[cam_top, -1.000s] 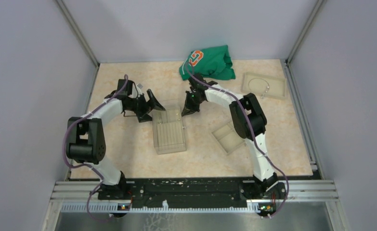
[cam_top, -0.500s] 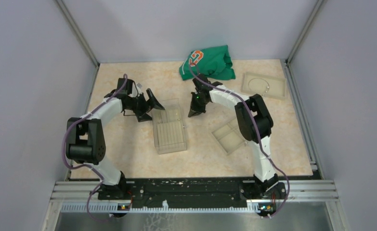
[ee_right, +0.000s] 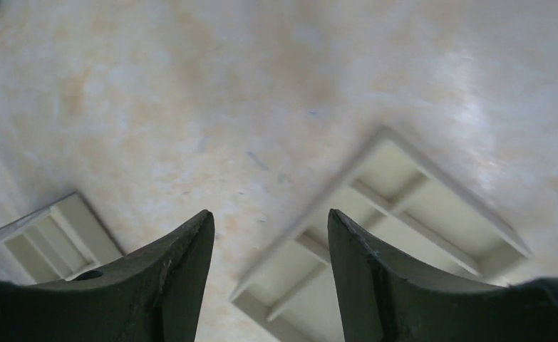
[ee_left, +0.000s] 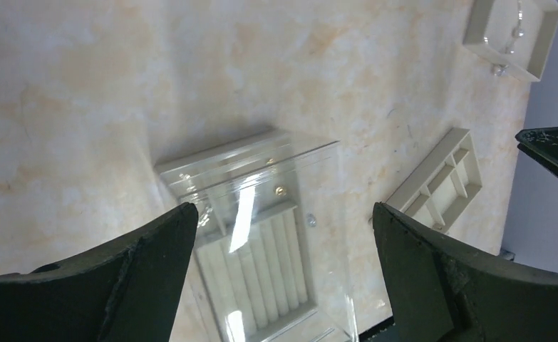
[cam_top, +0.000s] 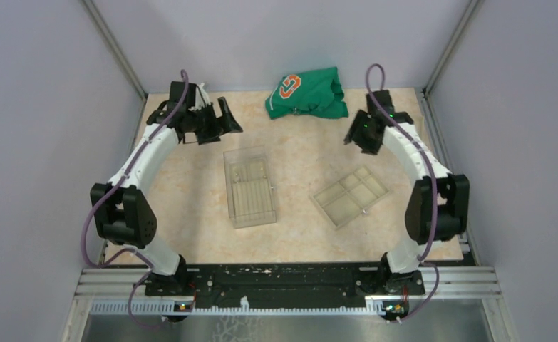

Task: Organize the mixed jewelry

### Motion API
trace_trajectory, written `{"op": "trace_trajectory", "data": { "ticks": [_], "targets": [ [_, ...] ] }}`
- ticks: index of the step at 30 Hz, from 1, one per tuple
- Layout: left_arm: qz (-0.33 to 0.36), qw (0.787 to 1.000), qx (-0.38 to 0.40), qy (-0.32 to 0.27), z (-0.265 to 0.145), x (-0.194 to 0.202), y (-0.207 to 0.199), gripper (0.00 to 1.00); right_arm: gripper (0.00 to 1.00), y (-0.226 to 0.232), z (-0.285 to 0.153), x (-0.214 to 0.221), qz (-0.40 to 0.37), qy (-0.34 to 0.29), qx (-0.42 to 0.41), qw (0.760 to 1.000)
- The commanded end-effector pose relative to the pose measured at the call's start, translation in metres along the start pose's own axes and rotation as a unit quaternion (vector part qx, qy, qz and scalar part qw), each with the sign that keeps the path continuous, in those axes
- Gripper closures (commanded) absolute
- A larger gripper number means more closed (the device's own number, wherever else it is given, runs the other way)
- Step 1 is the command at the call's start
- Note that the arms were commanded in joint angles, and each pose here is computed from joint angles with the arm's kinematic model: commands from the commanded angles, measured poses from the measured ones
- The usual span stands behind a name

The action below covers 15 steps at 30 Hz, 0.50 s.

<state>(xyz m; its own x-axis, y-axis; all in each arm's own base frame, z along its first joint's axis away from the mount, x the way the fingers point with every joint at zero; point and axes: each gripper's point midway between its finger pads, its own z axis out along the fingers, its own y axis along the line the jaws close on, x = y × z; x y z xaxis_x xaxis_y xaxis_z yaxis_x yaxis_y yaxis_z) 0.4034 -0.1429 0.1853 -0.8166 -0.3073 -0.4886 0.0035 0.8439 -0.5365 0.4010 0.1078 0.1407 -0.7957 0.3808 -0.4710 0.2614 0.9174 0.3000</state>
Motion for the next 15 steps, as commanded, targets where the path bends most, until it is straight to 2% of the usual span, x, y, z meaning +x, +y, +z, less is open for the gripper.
{"op": "trace_trajectory", "data": {
  "ticks": [1, 4, 7, 15],
  "targets": [
    [0.094, 0.995, -0.015, -0.011, -0.013, -0.003, -0.038, 0.02, 0.4, -0.084, -0.032, 0.006, 0.065, -0.011, 0.078, 0.995],
    [0.108, 0.994, 0.006, -0.004, -0.01, 0.005, -0.062, 0.02, 0.4, -0.126, -0.042, 0.019, 0.123, -0.014, 0.104, 0.987],
    [0.122, 0.992, 0.022, 0.003, -0.006, 0.014, -0.081, 0.01, 0.4, -0.145, -0.037, 0.048, 0.155, 0.015, 0.108, 0.982],
    [0.136, 0.99, 0.02, -0.014, -0.001, 0.01, -0.09, 0.02, 0.44, -0.138, -0.017, 0.104, 0.164, 0.075, 0.052, 0.982]
  ]
}}
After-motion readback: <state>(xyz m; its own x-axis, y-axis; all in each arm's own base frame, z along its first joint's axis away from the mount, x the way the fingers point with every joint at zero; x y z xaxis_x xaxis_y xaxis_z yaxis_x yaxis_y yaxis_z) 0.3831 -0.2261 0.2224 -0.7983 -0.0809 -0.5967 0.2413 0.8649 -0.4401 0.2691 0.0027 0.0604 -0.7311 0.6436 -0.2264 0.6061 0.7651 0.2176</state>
